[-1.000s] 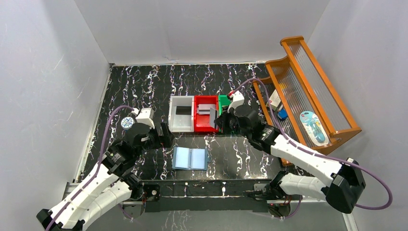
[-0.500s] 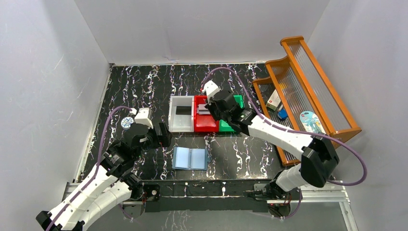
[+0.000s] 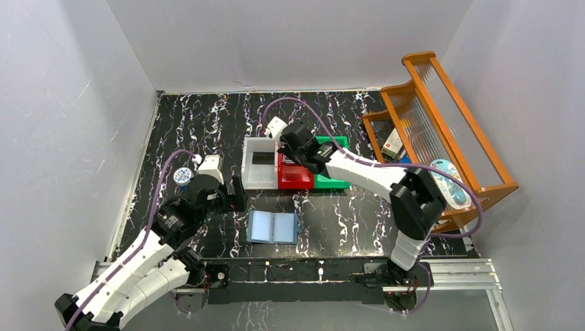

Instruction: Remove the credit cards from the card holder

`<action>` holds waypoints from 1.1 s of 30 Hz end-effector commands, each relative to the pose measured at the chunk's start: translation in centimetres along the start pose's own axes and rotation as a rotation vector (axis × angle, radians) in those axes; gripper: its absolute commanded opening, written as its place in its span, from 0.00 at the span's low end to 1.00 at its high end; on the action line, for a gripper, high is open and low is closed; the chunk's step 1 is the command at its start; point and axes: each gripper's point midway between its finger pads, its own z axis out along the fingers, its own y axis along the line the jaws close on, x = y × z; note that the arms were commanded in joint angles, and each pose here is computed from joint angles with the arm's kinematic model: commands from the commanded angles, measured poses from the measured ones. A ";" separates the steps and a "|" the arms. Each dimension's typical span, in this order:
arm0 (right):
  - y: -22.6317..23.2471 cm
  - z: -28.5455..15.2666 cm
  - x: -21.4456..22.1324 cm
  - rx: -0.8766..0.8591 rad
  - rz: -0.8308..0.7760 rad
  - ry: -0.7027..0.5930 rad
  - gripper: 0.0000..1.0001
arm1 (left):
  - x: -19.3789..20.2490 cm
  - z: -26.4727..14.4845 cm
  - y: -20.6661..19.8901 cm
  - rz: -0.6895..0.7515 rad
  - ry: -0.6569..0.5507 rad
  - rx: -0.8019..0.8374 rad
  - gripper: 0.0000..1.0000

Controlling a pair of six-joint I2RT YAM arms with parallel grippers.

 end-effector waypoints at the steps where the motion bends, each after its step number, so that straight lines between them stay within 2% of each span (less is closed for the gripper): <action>1: -2.4 1.4 -0.8 0.132 -0.120 0.022 0.00 | -0.6 -0.4 0.6 -0.002 -0.021 -0.028 0.98; 6: -2.8 2.7 -0.4 0.176 -0.261 0.001 0.00 | -0.8 -0.6 0.7 -0.007 -0.038 -0.028 0.98; 14: -2.0 5.1 0.0 0.171 -0.384 -0.003 0.00 | -0.8 -0.6 0.8 -0.006 -0.037 -0.032 0.98; 26: -0.6 7.2 1.5 0.118 -0.492 0.024 0.03 | -0.8 -0.7 0.8 -0.004 -0.036 -0.027 0.98; 33: -0.3 7.5 2.3 0.106 -0.499 0.043 0.07 | -0.8 -0.6 0.8 -0.001 -0.034 -0.027 0.98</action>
